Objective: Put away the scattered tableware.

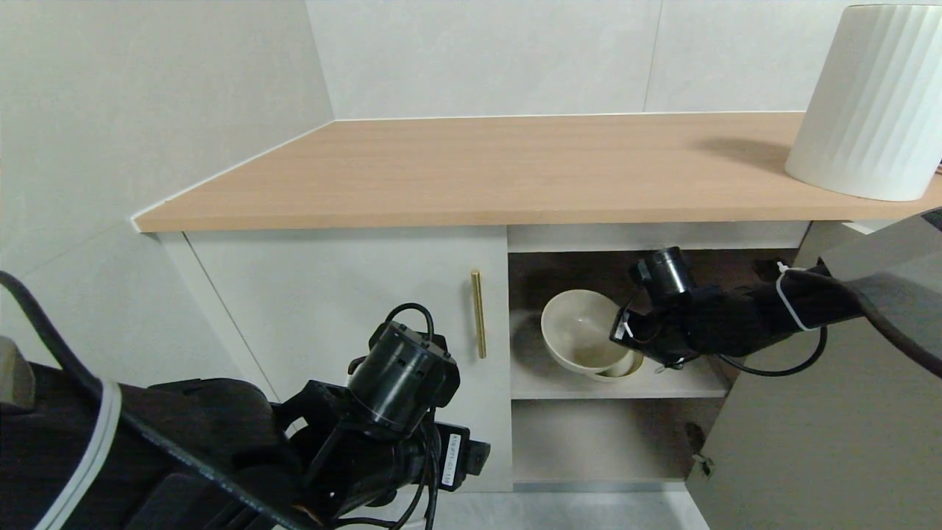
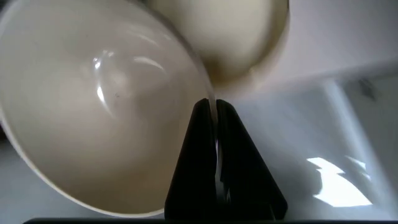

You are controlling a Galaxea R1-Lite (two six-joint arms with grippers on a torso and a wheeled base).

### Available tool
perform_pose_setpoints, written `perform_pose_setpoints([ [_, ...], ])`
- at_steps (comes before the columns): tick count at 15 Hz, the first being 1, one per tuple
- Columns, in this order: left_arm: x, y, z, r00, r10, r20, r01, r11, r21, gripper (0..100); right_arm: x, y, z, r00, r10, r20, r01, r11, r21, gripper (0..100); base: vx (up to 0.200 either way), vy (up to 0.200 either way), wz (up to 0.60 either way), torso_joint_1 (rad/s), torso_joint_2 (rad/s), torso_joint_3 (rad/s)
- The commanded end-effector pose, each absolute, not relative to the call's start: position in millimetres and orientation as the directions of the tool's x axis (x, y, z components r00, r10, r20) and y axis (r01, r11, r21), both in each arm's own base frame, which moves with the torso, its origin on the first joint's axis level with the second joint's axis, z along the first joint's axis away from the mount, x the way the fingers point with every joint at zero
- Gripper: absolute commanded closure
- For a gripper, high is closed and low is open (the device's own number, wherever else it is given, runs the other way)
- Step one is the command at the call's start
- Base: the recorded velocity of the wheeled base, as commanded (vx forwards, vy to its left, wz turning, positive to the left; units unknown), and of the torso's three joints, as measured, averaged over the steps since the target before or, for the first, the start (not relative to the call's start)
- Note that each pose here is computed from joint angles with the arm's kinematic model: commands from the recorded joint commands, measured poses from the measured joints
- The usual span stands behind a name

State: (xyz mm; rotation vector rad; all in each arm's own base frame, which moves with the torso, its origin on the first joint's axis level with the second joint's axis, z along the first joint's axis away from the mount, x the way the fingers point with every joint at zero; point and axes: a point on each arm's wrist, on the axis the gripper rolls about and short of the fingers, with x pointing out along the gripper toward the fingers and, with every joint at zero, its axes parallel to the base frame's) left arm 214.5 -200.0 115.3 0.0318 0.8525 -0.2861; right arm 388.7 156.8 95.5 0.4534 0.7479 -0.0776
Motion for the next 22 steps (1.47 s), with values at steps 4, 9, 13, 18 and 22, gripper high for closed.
perform_pose_setpoints([
  [4, 214.8, -200.0, 115.4, 0.623, -0.237, -0.746, 0.26, 0.962, -0.088, 0, 416.2, 139.0, 77.4, 0.745, 0.041, -0.666, 0.305, 0.867, 0.395, 100, 0.0, 0.0, 0.0, 0.0, 0.0, 0.0],
  [9, 214.8, -200.0, 115.4, 0.623, -0.237, -0.746, 0.257, 0.962, -0.091, 0, 428.2, 134.0, 62.9, 0.743, -0.022, -0.669, 0.353, 0.862, 0.363, 100, 0.0, 0.0, 0.0, 0.0, 0.0, 0.0],
  [13, 214.8, -200.0, 115.4, 0.624, -0.235, -0.745, 0.256, 0.963, -0.09, 0, 429.7, 133.8, 58.2, 0.738, -0.026, -0.675, 0.359, 0.862, 0.358, 100, 0.0, 0.0, 0.0, 0.0, 0.0, 0.0],
  [18, 214.8, -200.0, 115.4, 0.623, -0.237, -0.746, 0.257, 0.962, -0.091, 0, 433.5, 129.2, 55.2, 0.735, -0.036, -0.677, 0.37, 0.858, 0.357, 100, 0.0, 0.0, 0.0, 0.0, 0.0, 0.0],
  [22, 214.7, -199.9, 115.3, 0.623, -0.235, -0.746, 0.256, 0.963, -0.089, 0, 433.4, 129.1, 55.9, 0.737, -0.039, -0.675, 0.371, 0.858, 0.356, 0, 0.0, 0.0, 0.0, 0.0, 0.0, 0.0],
])
